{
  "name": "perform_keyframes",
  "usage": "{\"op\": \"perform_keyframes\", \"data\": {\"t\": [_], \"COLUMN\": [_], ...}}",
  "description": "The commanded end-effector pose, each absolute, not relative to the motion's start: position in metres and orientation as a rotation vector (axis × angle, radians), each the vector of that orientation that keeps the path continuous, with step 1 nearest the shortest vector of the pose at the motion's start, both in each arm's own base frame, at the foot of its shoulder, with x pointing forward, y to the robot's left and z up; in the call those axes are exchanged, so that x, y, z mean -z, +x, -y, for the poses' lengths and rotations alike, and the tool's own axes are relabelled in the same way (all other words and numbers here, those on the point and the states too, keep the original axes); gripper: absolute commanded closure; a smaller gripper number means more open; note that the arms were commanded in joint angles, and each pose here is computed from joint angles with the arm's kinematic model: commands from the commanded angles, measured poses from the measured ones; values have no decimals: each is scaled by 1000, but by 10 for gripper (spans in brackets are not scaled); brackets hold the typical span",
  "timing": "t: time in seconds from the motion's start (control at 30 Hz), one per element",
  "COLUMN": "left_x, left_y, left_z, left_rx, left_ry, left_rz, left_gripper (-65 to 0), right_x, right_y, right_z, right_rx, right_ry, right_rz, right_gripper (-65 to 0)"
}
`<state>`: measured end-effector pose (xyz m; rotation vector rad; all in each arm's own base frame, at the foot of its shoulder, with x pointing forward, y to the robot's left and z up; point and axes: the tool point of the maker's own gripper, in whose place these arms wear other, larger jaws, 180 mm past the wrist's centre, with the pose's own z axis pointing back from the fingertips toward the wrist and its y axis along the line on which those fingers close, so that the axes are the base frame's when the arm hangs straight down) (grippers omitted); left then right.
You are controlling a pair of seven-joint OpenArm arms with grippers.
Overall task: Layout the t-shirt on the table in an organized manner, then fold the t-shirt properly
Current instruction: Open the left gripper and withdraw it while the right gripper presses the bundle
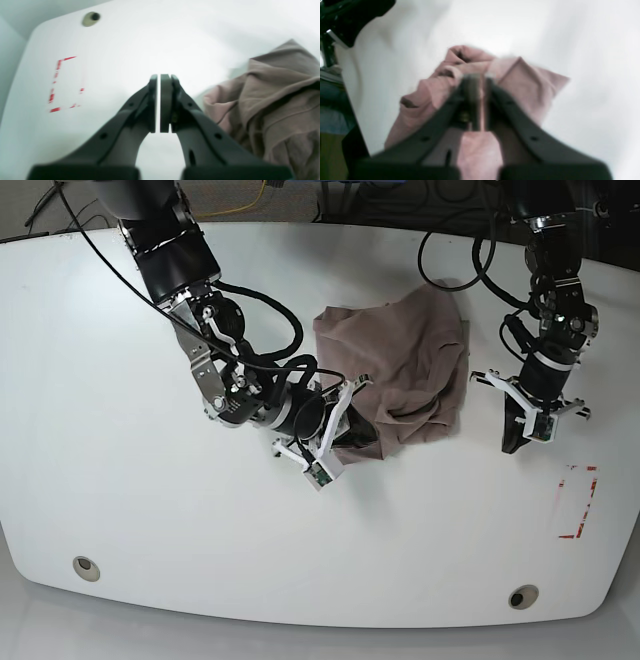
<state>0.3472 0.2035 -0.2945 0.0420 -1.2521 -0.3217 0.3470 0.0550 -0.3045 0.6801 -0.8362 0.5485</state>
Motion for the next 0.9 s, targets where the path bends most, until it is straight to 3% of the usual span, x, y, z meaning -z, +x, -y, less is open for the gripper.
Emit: {"op": "perform_keyframes", "data": {"t": [0.0,0.23,0.87], "left_x": [268,252,246], "left_y": [353,354,349], "left_z": [-208,-222,-253], "left_rx": [313,287,259], "left_ry": [58,85,159], "left_rz": [1339,1416,1413], "left_gripper": [0,0,0], "right_x": [291,308,330], "right_y": [352,338,326], "right_z": [-54,-53,-75], "right_rx": [-545,-530,-482], "right_ry": [697,705,762], "right_rz": [884,841,765], "right_gripper": [0,0,0]}}
